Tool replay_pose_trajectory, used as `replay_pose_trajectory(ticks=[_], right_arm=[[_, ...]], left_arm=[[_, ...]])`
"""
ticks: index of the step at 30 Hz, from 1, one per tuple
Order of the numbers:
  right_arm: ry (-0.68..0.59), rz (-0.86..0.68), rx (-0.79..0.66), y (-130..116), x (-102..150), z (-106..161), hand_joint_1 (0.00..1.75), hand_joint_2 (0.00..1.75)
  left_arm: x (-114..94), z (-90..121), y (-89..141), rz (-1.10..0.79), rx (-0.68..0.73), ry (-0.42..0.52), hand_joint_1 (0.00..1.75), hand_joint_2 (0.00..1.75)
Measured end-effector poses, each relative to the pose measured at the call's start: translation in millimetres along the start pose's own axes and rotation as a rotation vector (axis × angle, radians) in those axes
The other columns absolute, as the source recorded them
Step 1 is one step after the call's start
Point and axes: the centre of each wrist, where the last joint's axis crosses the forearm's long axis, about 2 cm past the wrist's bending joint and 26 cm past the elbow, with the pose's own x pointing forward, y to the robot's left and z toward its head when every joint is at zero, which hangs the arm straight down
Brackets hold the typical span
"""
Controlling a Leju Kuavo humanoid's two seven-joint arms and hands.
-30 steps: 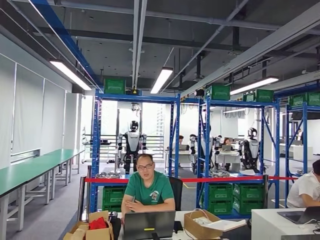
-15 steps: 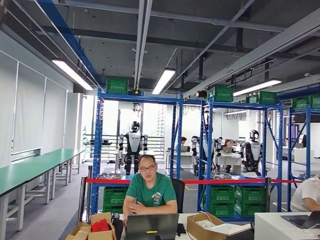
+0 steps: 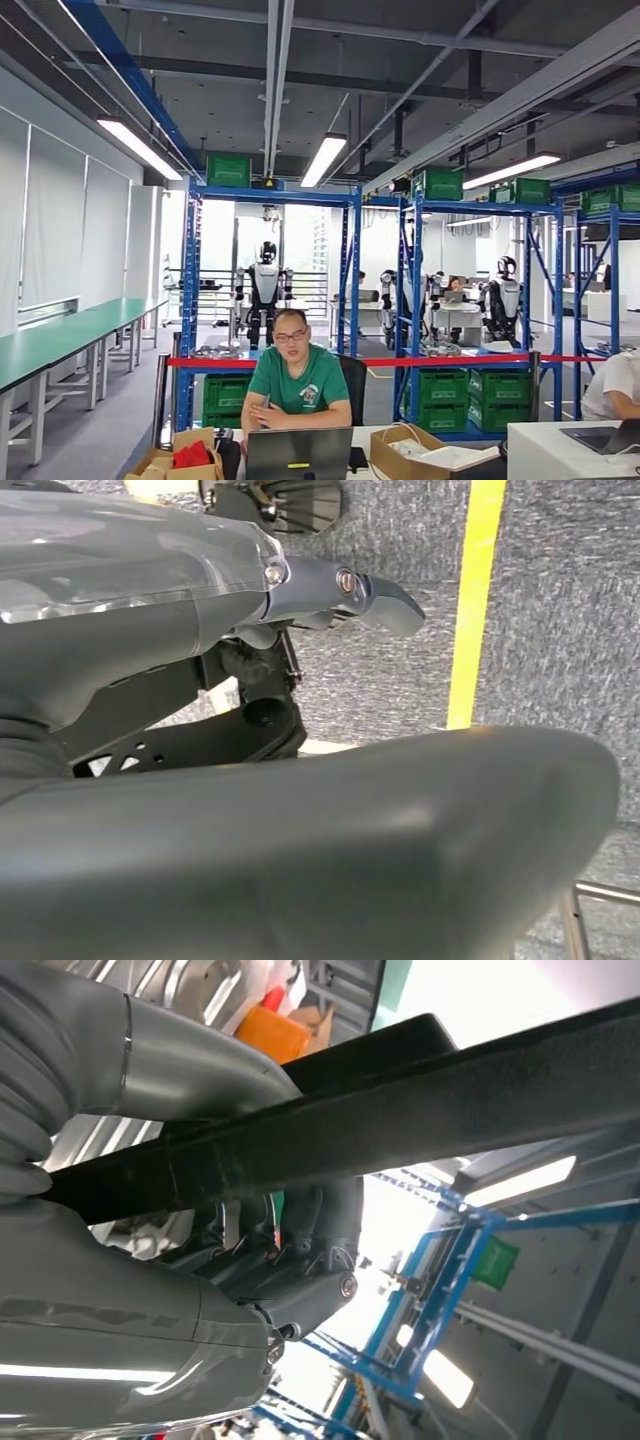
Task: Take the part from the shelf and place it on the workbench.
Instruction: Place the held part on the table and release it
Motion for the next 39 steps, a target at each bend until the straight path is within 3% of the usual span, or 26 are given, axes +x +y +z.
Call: replay_pose_trajectory(ticks=[39], right_arm=[[-0.005,-0.001,0.004,1.5,0.8,-0.9,1.75,1.75]], left_arm=[[0.0,0.1,0.7,0.000,-0.002,-0.004,0.00,1.75]])
